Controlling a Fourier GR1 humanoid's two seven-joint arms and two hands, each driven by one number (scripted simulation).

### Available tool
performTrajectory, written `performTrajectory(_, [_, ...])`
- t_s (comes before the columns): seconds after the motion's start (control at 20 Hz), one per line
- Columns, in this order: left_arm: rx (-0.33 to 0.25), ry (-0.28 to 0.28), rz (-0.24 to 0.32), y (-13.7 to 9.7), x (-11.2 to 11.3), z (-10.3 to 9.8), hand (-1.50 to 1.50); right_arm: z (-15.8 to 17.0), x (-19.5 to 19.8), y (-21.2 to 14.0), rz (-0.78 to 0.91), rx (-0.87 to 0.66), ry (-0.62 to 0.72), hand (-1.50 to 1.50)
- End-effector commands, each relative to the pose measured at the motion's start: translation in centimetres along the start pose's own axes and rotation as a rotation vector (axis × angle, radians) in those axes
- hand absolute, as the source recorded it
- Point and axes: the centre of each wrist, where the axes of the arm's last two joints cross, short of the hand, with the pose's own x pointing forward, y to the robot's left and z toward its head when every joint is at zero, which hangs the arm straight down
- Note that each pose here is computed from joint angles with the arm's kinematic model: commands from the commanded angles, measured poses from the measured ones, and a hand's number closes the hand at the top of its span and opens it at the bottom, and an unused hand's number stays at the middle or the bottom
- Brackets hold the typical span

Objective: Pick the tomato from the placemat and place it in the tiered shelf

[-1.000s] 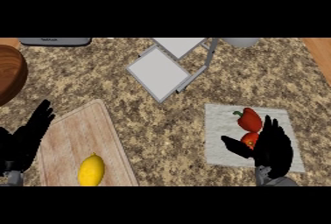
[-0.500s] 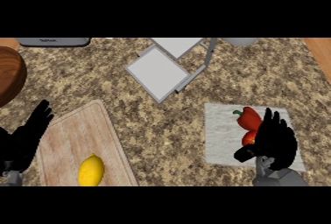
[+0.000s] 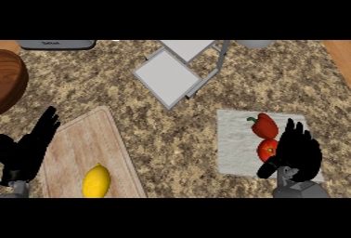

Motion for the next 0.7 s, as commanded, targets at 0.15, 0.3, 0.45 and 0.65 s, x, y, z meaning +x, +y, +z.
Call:
performTrajectory(0.15, [-0.003, -0.003, -0.002, 0.3, 0.8, 0.3, 0.00, -0.9, -0.7, -0.8, 0.067, 0.024, 0.146, -1.50])
performTrajectory(0.3, [0.008, -0.007, 0.002, -0.2, -1.1, -0.2, 0.00, -2.8, -1.3, 0.9, 0.081, 0.026, 0.142, -1.50])
performTrajectory(0.45, [0.008, -0.002, 0.006, 1.5, -0.5, 0.5, 0.00, -2.3, -1.3, 1.7, 0.066, 0.061, 0.160, -1.50])
performTrajectory(0.65, [0.006, -0.007, 0.001, 0.0, 0.1, 0.8, 0.00, -3.2, -1.1, 3.0, 0.036, 0.095, 0.167, 1.50])
